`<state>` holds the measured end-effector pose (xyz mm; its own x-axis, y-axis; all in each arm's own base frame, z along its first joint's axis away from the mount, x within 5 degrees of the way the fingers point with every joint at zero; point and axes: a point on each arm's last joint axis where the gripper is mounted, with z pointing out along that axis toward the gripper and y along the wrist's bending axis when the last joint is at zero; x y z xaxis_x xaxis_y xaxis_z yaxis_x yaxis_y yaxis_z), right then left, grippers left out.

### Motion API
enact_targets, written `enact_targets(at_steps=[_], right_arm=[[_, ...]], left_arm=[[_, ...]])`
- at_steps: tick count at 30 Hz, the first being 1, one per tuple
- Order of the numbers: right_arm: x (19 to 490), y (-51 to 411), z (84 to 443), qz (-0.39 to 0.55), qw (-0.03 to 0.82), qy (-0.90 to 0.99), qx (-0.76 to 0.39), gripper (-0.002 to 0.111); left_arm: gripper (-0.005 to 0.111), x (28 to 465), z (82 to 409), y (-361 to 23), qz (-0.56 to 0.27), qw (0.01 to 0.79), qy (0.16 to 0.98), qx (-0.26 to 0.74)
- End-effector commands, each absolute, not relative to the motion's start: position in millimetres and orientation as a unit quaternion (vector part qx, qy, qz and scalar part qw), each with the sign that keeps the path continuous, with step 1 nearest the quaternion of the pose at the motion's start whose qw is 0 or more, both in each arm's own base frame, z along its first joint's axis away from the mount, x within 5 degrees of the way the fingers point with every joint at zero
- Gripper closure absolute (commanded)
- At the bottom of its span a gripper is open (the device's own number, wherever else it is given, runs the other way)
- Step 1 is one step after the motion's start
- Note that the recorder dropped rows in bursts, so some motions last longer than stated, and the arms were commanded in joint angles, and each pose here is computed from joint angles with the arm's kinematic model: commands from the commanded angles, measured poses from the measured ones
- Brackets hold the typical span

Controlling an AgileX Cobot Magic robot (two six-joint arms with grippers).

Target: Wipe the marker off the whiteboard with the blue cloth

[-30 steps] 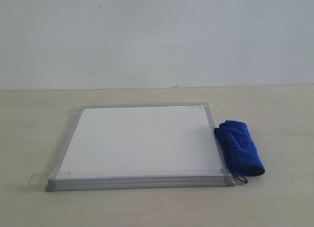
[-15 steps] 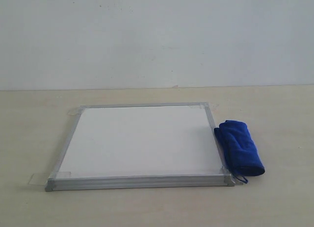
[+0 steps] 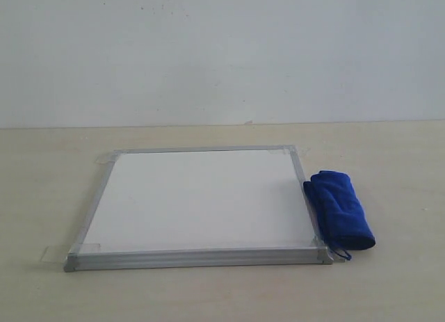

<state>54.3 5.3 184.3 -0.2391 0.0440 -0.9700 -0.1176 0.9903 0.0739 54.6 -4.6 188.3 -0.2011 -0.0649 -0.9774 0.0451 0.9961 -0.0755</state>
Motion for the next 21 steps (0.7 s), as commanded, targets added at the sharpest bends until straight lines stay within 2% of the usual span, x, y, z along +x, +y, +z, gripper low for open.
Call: enact_targets(at_steps=[1,12,21], right_arm=[[53.5,4.3,182.6,0.056,0.610,0.790,-0.025,0.108],[52.2,12.4,183.0,0.082,0.609,0.786,-0.071,0.108],[51.8,14.0,182.7,0.102,0.604,0.788,-0.060,0.108]], left_arm=[[0.103,54.6,187.6,-4.5,-0.042,0.633,0.773,-0.005],[0.103,54.6,187.6,-4.5,-0.042,0.633,0.773,-0.005],[0.103,54.6,187.6,-4.5,-0.042,0.633,0.773,-0.005]])
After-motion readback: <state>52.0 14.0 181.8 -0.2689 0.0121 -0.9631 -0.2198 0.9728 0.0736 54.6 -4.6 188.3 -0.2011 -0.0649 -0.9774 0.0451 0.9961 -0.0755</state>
